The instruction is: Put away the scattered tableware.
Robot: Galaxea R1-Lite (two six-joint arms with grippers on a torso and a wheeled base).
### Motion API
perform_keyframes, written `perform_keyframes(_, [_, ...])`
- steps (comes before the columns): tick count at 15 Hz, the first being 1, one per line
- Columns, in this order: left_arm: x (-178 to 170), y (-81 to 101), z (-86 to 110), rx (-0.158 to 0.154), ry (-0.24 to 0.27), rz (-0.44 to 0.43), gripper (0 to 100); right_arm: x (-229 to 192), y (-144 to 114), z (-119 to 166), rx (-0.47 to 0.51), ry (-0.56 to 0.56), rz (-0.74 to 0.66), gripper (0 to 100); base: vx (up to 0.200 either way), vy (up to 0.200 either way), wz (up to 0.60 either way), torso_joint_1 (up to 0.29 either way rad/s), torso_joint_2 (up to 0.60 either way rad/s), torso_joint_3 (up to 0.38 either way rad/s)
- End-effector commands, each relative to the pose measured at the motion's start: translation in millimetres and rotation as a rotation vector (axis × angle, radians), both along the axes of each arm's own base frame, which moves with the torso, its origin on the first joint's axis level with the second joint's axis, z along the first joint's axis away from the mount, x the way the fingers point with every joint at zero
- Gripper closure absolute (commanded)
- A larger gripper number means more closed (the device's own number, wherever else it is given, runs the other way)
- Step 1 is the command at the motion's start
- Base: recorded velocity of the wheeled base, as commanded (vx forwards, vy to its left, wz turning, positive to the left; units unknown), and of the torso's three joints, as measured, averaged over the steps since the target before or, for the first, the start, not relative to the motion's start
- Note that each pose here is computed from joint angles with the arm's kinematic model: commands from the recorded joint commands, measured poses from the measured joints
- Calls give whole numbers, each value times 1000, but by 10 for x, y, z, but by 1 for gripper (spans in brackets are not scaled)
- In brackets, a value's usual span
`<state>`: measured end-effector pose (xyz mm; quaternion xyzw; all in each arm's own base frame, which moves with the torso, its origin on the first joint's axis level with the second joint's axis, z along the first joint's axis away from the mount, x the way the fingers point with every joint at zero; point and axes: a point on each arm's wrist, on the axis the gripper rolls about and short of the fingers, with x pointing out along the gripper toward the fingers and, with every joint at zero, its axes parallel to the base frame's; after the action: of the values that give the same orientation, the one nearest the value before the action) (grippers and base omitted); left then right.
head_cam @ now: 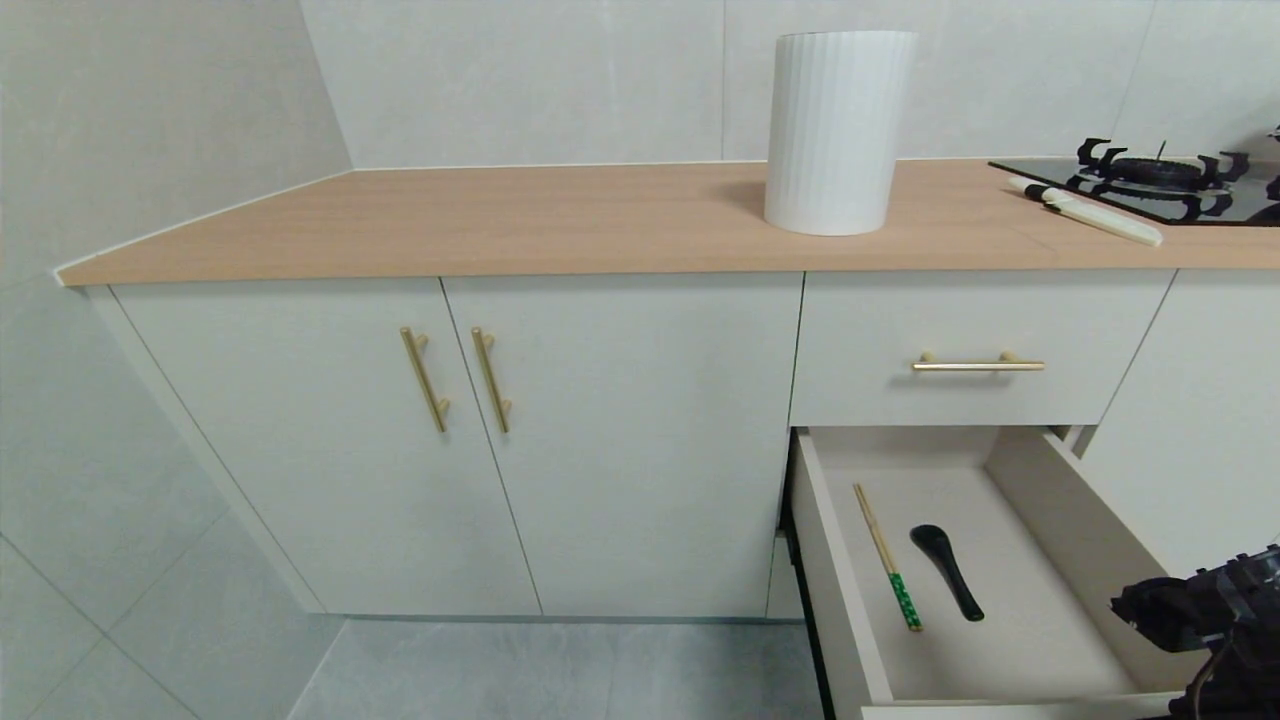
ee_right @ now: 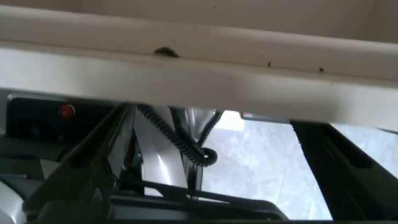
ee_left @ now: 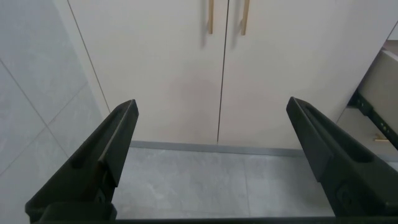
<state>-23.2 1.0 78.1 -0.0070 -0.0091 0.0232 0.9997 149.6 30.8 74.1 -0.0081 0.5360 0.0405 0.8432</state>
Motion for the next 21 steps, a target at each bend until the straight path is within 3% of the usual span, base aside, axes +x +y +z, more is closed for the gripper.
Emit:
perform_keyframes(1, [0, 0, 1, 0, -1, 1, 0, 68, 14, -15, 2, -14, 1, 0, 0, 0, 0, 0, 0, 0])
perform_keyframes(4, [0, 0, 1, 0, -1, 1, 0, 245, 44, 64, -8, -95, -13, 0, 0, 0, 0, 0, 0, 0])
perform_keyframes(15, [0, 0, 1, 0, -1, 1, 0, 969, 95, -72, -10, -93, -52, 0, 0, 0, 0, 0, 0, 0])
perform_keyframes(21, [0, 0, 1, 0, -1, -1, 0, 1376, 127, -134, 1, -172, -60, 0, 0, 0, 0, 0, 0, 0])
